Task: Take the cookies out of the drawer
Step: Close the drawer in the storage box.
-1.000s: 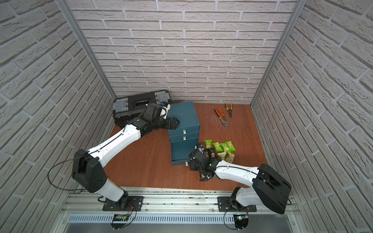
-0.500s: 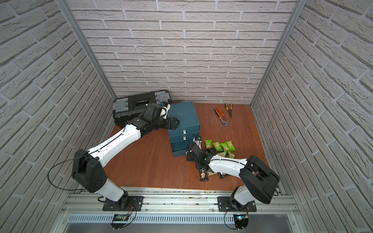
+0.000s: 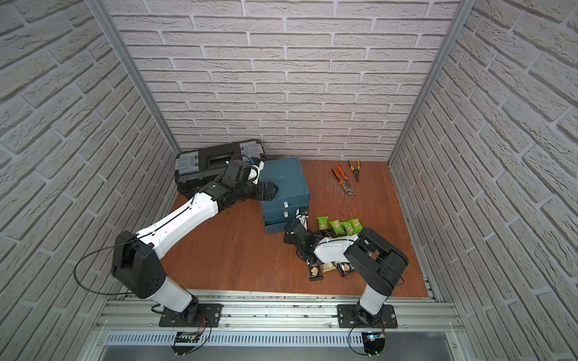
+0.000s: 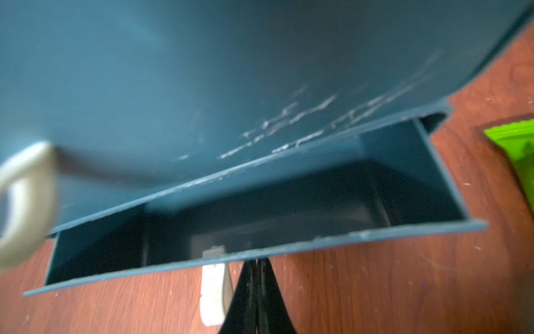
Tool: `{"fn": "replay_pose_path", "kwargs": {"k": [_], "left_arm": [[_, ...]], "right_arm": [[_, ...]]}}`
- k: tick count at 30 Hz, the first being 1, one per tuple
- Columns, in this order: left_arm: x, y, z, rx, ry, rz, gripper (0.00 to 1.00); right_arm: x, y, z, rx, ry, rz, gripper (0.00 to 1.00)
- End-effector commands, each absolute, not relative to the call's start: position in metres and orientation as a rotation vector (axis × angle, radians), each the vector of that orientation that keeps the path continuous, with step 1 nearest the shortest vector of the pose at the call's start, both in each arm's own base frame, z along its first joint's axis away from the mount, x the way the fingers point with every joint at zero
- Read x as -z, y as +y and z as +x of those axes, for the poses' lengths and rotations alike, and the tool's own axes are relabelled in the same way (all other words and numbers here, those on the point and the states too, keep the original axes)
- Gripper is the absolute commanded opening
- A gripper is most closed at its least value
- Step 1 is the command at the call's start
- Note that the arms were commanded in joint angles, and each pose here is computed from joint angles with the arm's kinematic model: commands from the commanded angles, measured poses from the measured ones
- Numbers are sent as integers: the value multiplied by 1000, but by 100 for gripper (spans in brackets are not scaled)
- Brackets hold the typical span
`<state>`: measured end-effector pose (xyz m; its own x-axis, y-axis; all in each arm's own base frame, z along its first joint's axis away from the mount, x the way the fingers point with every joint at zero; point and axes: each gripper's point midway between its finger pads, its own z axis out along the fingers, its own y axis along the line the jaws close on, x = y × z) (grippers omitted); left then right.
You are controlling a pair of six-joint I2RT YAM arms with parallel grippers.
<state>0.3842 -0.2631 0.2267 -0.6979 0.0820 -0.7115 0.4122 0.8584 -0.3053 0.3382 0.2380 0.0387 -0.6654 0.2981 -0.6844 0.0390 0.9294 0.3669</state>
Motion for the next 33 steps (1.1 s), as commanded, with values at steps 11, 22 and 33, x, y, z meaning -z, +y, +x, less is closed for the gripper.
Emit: {"fn": "replay_pose_path", "kwargs": {"k": [11, 22, 33], "left_arm": [[-182, -268, 364, 545, 2443, 450, 98], [-180, -271, 362, 538, 2453, 459, 99], [-173, -271, 358, 537, 2462, 462, 99]], "right_arm": [[-50, 253, 372, -508, 2151, 295, 2], [-64, 279, 386, -633, 2086, 257, 2], [-67, 292, 381, -730, 2086, 207, 3]]}}
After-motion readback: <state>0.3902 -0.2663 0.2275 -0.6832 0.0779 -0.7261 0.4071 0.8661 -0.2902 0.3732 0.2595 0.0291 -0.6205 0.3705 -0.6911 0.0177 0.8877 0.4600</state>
